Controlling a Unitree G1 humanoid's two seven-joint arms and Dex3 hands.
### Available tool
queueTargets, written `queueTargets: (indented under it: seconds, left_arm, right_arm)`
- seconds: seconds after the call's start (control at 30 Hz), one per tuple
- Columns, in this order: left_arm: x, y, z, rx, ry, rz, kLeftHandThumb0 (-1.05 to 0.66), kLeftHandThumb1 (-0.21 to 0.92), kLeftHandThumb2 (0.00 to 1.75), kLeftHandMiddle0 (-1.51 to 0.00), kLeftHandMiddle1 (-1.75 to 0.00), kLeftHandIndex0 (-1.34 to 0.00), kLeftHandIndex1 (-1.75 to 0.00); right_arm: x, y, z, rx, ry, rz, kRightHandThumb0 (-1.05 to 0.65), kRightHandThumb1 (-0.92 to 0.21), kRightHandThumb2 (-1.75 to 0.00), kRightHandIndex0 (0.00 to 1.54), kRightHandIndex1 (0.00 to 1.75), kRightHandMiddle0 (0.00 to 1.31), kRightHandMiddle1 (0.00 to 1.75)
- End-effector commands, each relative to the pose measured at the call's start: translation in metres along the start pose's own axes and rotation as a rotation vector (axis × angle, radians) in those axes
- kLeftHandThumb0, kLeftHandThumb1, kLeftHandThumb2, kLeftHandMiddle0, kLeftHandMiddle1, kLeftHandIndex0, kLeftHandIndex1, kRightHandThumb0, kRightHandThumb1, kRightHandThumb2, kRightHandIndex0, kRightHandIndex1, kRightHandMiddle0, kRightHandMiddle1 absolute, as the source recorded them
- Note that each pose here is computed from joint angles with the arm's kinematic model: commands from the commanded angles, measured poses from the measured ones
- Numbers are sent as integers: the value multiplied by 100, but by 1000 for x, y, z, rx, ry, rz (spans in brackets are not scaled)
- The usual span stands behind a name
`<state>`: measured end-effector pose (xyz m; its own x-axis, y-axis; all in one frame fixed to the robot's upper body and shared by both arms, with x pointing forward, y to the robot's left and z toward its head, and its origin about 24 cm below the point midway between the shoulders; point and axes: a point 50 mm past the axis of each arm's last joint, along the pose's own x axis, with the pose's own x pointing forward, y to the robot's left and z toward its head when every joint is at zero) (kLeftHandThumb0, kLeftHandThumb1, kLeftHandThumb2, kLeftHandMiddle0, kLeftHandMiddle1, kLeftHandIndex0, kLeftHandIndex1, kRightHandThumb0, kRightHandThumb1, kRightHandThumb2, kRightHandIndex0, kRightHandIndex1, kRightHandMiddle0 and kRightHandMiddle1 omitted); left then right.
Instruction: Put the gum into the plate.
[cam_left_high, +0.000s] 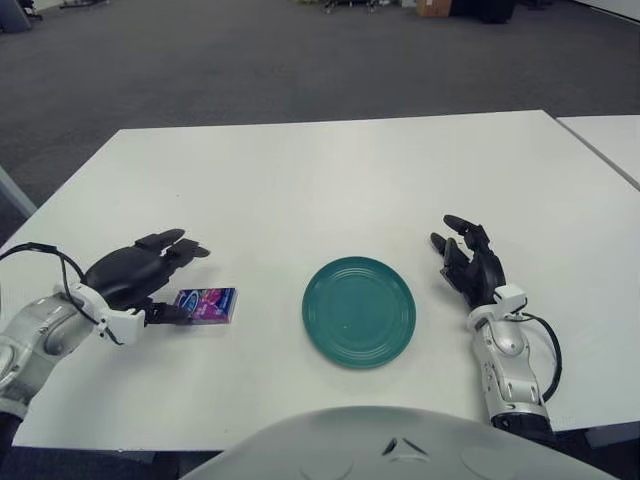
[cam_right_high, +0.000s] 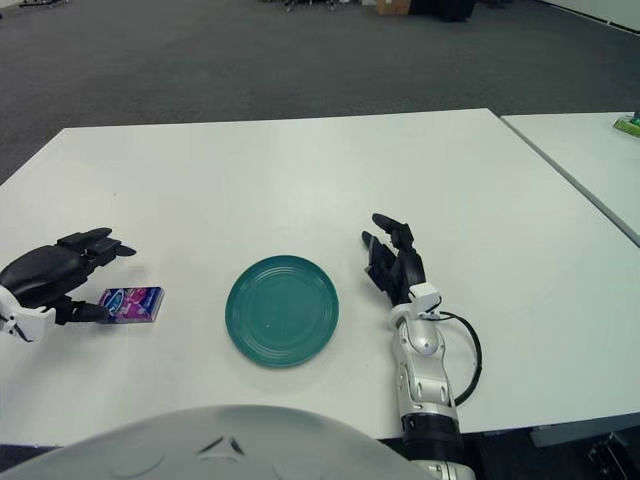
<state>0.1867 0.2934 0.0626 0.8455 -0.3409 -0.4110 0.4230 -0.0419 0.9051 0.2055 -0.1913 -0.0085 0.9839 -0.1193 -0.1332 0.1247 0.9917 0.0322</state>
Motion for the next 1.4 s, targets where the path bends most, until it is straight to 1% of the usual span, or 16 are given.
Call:
queueTargets:
  seconds: [0.0,0.1,0.3,0.57,0.9,1.1,1.2,1.23,1.27,1.3,1.33,1.37]
  left_arm:
    - [2,3,0,-8,-14,20,-105,92,44,-13,-1,0,-86]
    - [2,2,0,-25,-13,3,-105,92,46,-14,-1,0,-91]
    - [6,-1,-1,-33,-1,-14,-105,92,50,-15,-1,0,-95]
    - [12,-5,-3,-47,1,-16,-105,92,53,-17,-1,0,-94]
    - [16,-13,-1,-82,-33,-42,-105,92,55,-24,-3,-3,-99]
    - [20,-21,0,-95,-35,-99,-105,92,55,-27,-4,-5,-100]
    - [21,-22,0,-97,-33,-122,-105,92,52,-35,-8,-7,-104]
    - [21,-23,0,-87,-31,-141,-105,92,51,-37,-13,-8,-109]
    - [21,-25,-1,-80,-29,-156,-102,92,44,-30,-50,-9,-120]
    - [22,-26,-1,-65,-21,-183,-101,92,39,-23,-79,-9,-127]
    - [22,-27,-2,-55,-16,-202,-97,91,37,-20,-92,-9,-130]
    - [22,-28,-2,-38,-12,-221,-92,88,33,-17,-110,-8,-134]
  right_arm:
    - [-23,-8,-41,17,231,-42,-68,-92,-78,57,0,12,89]
    - [-23,-9,-41,18,234,-42,-68,-92,-77,58,1,12,89]
    - [-23,-10,-41,19,234,-42,-69,-92,-76,59,1,12,89]
    - [-22,-11,-40,24,233,-40,-68,-92,-75,59,1,12,89]
    - [-21,-13,-41,30,240,-41,-69,-92,-75,59,1,12,89]
    - [-21,-14,-40,31,239,-49,-67,-92,-74,62,3,13,89]
    - [-21,-14,-40,32,238,-50,-67,-92,-74,62,3,13,89]
    - [-21,-14,-40,32,237,-51,-67,-92,-74,63,3,13,89]
    - [-21,-14,-40,32,237,-51,-67,-92,-74,62,3,13,89]
    - [-21,-14,-40,32,236,-51,-67,-92,-74,62,2,14,90]
    - [-21,-14,-40,32,236,-52,-67,-92,-74,62,2,14,90]
    - [-21,-14,-40,32,236,-51,-67,-92,-74,62,2,14,90]
